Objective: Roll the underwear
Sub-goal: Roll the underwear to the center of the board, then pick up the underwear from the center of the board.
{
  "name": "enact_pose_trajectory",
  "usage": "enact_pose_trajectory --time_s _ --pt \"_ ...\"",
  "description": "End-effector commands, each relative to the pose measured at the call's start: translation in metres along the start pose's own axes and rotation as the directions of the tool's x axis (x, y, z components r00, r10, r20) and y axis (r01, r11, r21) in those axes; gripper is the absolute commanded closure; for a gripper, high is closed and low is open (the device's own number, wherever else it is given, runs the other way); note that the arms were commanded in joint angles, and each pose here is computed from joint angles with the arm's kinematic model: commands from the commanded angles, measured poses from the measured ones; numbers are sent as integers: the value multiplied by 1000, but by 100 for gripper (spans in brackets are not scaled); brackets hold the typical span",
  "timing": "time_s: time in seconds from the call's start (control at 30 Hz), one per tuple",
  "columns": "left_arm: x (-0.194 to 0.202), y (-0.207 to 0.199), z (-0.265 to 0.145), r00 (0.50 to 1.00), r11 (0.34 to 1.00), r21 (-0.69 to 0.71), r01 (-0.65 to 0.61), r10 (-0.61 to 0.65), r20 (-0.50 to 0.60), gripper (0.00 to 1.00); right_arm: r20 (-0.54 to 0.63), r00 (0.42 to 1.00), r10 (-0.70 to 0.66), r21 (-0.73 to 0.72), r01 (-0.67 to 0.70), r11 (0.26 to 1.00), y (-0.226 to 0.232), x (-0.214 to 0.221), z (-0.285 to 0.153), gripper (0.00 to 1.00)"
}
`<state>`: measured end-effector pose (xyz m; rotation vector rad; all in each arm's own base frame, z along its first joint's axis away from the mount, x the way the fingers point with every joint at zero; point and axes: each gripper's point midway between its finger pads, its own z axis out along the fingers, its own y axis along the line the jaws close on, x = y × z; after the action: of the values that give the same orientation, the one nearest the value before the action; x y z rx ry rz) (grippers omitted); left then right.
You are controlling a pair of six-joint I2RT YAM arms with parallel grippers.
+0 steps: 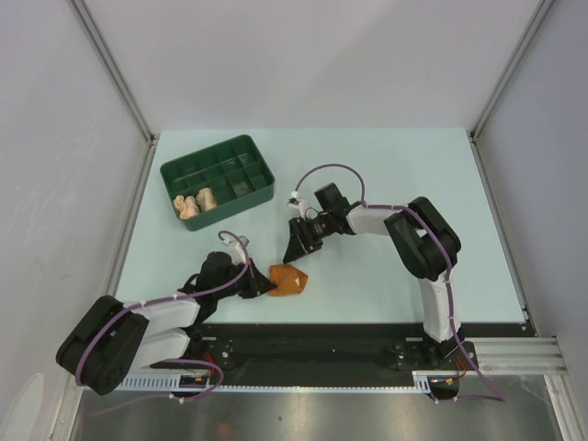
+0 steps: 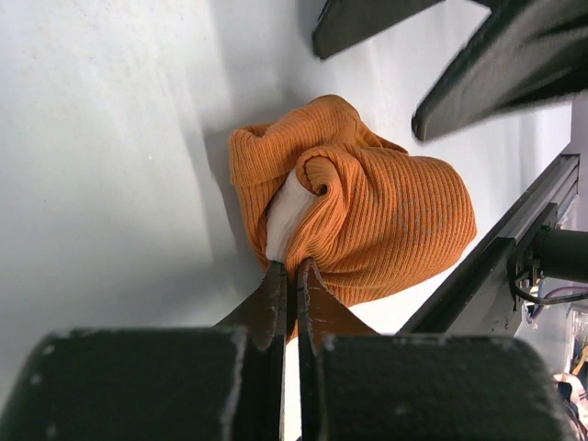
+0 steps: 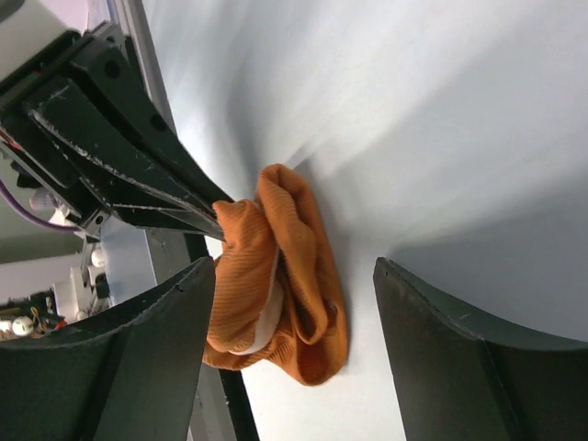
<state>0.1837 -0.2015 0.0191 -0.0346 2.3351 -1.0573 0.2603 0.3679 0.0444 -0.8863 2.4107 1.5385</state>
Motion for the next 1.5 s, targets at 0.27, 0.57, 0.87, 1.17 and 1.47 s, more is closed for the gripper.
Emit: enact_pose_trajectory --time_s 0.27,0.57,0.87,1.17,1.47 --pt "15 35 -4 999 986 -167 -1 -7 -50 100 -182 983 -13 -54 3 999 19 52 14 27" --pt "8 28 -3 999 990 -141 -22 18 -34 100 -212 977 3 -51 -14 999 25 60 21 64" --pt "-40 17 -11 997 980 -200 -16 30 70 38 -95 991 93 117 -82 990 9 34 24 100" --pt "-158 -47 -77 923 986 -166 10 54 380 6 279 960 30 164 -78 983 68 -56 -36 100" --pt "-193 -107 -126 832 1000 22 21 -30 554 9 619 785 -26 91 -39 995 145 -121 -97 100"
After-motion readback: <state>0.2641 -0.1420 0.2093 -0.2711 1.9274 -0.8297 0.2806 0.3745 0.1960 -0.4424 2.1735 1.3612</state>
